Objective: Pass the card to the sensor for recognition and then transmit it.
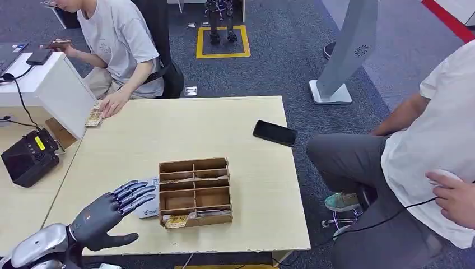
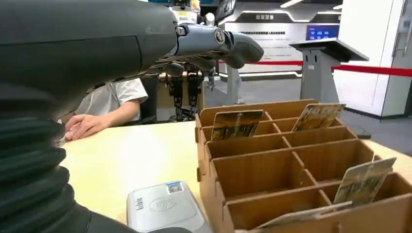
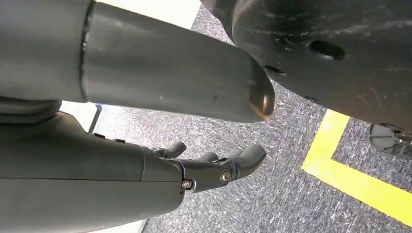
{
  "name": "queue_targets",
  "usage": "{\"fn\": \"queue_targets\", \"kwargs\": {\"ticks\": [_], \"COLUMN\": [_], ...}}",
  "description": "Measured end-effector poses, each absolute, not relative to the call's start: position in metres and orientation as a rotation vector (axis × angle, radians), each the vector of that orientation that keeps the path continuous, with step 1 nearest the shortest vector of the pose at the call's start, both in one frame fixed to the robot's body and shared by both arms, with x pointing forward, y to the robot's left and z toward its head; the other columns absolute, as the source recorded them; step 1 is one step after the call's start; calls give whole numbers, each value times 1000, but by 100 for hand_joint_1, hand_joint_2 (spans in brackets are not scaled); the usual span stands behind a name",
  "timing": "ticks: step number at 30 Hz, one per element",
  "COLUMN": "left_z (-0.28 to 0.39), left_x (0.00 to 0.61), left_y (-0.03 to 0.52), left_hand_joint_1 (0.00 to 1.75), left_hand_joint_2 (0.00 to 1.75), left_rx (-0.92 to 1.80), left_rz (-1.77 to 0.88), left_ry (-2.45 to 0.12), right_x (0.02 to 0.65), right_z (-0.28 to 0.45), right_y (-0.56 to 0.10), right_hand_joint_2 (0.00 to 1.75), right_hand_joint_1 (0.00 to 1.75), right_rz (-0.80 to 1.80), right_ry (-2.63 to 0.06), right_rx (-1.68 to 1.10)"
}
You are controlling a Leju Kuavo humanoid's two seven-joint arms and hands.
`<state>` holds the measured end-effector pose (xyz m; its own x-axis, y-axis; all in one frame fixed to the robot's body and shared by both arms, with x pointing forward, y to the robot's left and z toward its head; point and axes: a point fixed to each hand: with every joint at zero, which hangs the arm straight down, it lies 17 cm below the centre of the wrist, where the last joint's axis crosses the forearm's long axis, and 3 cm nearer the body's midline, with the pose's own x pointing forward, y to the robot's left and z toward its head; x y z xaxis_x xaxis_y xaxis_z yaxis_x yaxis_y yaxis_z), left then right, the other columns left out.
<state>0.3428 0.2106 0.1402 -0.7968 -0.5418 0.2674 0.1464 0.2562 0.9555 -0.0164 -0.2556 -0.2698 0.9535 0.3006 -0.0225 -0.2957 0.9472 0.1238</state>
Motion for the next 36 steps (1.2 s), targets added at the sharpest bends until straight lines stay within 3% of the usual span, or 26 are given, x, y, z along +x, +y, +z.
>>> {"fn": "queue_targets", "kwargs": {"ticks": [25,36], "left_z": [118,118], "left_x": [319,312], "left_y": [221,196], "left_hand_joint_1": [0,0], "left_hand_joint_2": [175,175], "left_rx": [295,256], "left_rz": [-1662,-1685], "left_ry": [-1887,-1935], "right_x": [-17,-16], "right_z": [-269,-269], "right_y": [-253,-253], "right_hand_joint_2": [0,0], "right_hand_joint_1": [0,0], "right_rz": [311,319], "right_ry": [39,38], "right_rx": [121,116]}}
